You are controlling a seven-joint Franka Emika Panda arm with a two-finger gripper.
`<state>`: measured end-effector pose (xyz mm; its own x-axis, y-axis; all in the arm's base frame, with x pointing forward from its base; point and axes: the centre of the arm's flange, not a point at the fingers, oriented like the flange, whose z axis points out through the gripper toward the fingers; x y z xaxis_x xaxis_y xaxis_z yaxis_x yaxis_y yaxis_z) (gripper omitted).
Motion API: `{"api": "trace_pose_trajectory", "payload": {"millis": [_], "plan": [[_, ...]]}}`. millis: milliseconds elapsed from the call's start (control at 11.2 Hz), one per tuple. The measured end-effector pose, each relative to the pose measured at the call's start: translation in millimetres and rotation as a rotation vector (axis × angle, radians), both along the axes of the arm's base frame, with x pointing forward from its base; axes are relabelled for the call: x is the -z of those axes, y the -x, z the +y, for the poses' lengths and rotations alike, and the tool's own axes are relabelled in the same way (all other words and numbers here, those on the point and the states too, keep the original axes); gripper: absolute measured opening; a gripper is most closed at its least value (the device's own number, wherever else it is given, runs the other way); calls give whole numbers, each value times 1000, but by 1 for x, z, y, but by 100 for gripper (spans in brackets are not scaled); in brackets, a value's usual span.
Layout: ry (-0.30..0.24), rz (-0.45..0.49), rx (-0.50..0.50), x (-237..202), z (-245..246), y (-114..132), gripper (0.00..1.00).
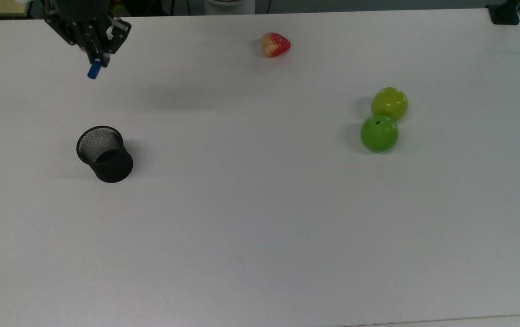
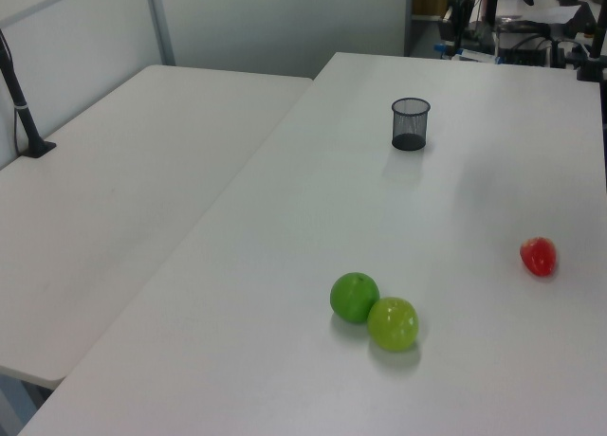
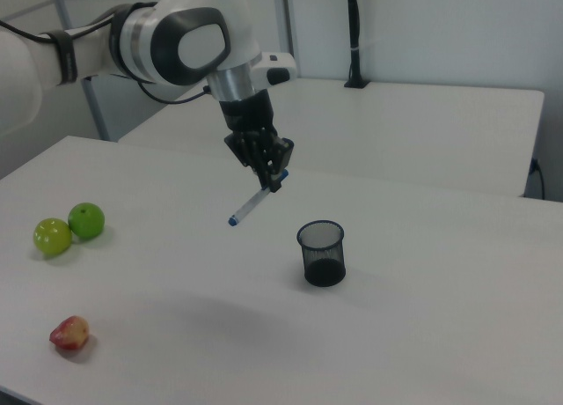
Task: Place marker
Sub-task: 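Carry the marker over the black mesh pen cup, then lower the marker into the pen cup and open the gripper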
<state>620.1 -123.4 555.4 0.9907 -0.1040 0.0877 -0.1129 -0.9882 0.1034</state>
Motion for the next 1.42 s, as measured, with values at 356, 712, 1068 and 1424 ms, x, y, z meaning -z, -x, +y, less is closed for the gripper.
{"api": "trace_pose_trajectory", "payload": {"millis": [356, 712, 1068, 1424], "plan": [[27, -211, 23, 1, -29, -25, 18], [62, -369, 16, 26, -39, -39, 18], [76, -498, 7, 67, -36, -46, 18], [63, -596, 39, 110, -24, -61, 18]]}}
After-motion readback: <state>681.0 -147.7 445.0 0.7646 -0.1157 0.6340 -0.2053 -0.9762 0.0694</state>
